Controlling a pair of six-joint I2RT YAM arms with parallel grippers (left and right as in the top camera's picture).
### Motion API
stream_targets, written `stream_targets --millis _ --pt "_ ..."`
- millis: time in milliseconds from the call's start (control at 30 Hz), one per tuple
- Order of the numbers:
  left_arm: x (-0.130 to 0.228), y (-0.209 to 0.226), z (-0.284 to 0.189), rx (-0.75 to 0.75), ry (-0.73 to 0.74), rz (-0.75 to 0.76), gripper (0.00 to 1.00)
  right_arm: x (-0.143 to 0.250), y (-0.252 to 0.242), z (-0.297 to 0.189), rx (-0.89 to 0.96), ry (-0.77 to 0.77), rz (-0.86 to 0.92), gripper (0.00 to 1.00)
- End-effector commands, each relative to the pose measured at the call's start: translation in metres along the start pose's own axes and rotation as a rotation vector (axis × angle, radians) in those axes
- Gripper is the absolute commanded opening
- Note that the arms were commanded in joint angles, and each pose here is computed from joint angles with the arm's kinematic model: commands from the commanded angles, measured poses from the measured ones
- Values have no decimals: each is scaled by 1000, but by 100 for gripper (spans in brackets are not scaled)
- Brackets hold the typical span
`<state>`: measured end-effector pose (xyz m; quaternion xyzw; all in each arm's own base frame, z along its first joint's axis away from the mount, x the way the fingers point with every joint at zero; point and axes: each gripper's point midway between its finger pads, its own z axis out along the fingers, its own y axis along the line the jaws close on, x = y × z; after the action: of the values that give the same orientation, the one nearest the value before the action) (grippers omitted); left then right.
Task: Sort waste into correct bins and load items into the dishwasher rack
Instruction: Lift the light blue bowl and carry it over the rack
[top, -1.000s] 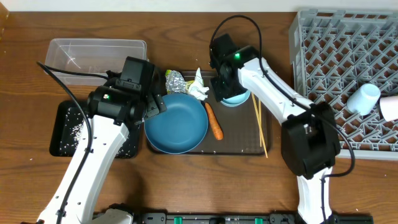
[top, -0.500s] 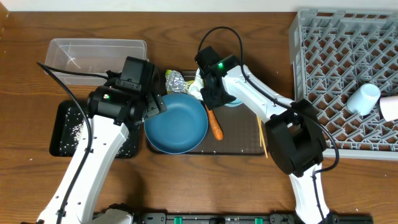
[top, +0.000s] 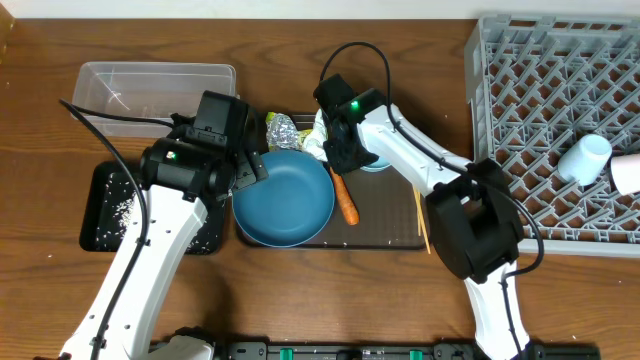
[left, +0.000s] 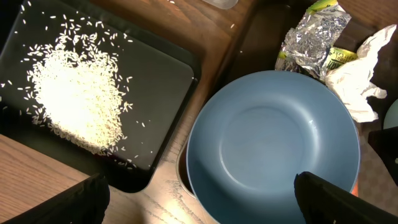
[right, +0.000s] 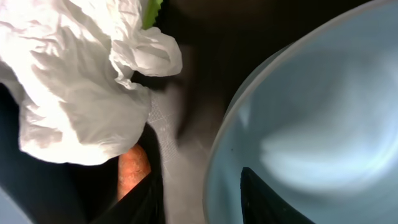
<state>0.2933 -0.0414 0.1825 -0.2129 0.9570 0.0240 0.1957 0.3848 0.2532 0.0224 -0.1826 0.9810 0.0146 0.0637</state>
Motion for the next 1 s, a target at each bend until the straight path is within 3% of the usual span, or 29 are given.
stream_targets --millis 0,133,400,500,800,967 --pt "-4 3 -2 -15 -16 -2 98 5 1 10 18 21 2 35" --pt "-4 3 -2 -15 -16 -2 98 4 1 9 18 19 2 24" --pt "-4 3 -2 -14 -16 -2 98 -21 -11 -24 17 -74 32 13" --pt "-4 3 -2 -15 -16 -2 98 -35 -20 -51 11 -125 55 1" --pt "-4 4 -2 -15 -16 -2 98 -63 -67 -157 -88 -326 170 1" --pt "-4 3 -2 -15 -16 -2 98 -71 -122 -215 -273 -474 265 1"
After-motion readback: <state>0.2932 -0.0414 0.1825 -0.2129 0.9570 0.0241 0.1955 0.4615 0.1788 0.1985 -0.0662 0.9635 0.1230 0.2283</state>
